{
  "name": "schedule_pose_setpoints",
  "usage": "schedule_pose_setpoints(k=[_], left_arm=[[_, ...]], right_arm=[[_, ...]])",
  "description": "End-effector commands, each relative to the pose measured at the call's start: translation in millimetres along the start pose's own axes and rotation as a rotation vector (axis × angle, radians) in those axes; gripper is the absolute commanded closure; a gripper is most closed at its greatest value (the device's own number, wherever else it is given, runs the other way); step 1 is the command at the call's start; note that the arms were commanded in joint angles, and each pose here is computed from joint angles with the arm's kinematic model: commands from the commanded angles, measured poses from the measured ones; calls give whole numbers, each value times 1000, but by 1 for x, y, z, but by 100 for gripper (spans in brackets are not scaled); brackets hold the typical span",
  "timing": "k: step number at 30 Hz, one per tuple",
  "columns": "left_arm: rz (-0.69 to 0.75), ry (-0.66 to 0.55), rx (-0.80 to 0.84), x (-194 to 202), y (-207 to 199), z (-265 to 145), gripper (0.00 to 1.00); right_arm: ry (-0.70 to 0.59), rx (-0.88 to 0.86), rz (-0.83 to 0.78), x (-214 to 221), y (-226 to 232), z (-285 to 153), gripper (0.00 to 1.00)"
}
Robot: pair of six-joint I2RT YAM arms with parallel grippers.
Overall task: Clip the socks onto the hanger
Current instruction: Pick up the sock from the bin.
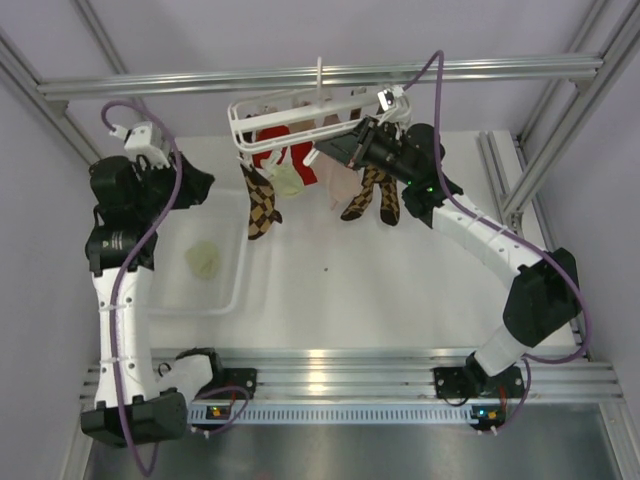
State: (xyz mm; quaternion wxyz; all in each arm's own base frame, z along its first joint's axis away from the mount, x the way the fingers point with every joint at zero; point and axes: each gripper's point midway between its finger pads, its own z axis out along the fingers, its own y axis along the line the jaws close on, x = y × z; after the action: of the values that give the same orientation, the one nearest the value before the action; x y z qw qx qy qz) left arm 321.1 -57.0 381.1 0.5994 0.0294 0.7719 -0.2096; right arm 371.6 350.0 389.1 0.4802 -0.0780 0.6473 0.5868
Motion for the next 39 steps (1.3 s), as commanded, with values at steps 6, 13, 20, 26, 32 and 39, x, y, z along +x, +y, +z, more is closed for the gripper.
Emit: schedule_pose_setpoints(k=[6,13,20,26,32,39], left_arm=[[-222,327,-497,84,116,-37,47],[-378,514,-715,167,167,-27,37],[-443,591,-730,221,197,7,37],[-433,722,-731,253,220,33,41],[-376,852,-729,276,217,29,45],[-344,902,-772,274,216,11,44]], right_arm=[[-31,-10,-49,-16,4,1,100],[-34,-4,-43,-19,1,6,100],[-36,-2,-39,-18,-2,10,100],[-36,9,-43,-18,-7,13,100],[-40,21,-59,-21,-10,15,100],[-40,26,-64,-21,-13,18,100]])
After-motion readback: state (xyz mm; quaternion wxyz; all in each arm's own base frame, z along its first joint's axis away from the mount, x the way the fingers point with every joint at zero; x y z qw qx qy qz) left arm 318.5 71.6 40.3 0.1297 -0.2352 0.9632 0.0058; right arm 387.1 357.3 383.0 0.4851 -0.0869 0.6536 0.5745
